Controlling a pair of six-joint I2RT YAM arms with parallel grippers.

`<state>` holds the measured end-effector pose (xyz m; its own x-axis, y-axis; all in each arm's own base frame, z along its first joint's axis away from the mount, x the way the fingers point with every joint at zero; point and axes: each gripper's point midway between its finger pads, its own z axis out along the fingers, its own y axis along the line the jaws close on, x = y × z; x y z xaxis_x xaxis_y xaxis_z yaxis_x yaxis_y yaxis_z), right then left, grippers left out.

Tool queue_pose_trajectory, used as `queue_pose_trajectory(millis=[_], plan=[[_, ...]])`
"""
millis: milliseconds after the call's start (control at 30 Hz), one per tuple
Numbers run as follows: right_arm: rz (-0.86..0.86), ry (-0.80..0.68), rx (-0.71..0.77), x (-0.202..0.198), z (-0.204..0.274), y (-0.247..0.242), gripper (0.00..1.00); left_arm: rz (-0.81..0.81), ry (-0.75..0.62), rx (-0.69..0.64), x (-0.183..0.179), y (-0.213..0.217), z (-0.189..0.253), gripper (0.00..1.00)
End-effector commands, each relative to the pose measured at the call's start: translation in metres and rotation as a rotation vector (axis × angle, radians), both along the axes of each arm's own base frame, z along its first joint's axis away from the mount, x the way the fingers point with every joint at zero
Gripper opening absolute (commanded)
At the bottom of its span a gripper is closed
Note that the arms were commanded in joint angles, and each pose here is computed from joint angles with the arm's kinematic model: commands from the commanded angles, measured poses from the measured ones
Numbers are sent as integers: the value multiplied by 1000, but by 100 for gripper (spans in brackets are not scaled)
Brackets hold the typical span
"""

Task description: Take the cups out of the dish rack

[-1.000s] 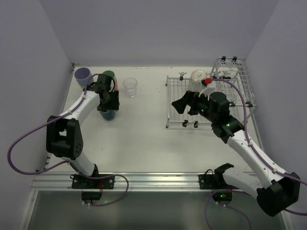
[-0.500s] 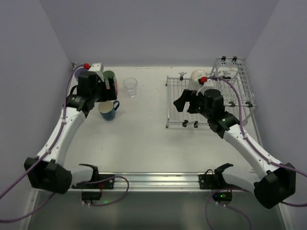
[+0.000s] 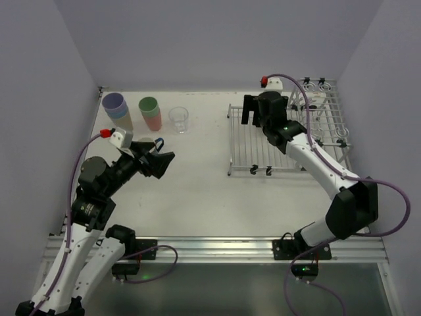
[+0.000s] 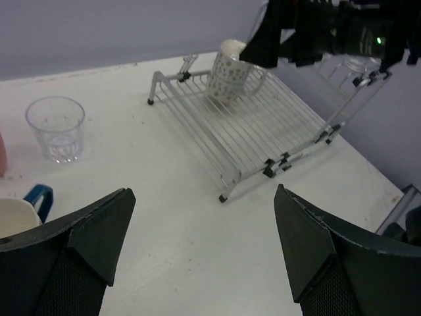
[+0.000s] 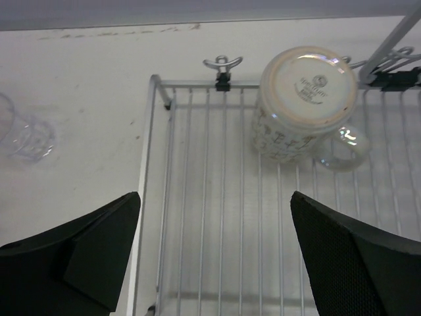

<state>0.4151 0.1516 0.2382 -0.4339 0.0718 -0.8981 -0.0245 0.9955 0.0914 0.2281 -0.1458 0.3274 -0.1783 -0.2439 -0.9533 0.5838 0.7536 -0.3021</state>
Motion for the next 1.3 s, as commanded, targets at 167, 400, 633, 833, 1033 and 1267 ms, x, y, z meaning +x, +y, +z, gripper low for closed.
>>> queue_pose_trajectory(millis=[167,400,633,833,1033,1267], plan=[[-337,-42,-263,60,19,-58,99,-74,-4,87,-23,-18,-34,95],[-438,1,-289,89,3,-81,99,-160,-16,104,-45,-38,-36,95],[-417,55,-239,104,-21,-77,99,-218,-5,118,-54,-51,-40,95],[-404,81,-137,111,-35,-78,99,-223,5,126,-54,-54,-44,95],[-365,97,-76,117,-46,-77,99,-222,13,131,-52,-55,-46,95],[-354,127,-40,124,-61,-80,99,-216,21,138,-49,-56,-49,95]])
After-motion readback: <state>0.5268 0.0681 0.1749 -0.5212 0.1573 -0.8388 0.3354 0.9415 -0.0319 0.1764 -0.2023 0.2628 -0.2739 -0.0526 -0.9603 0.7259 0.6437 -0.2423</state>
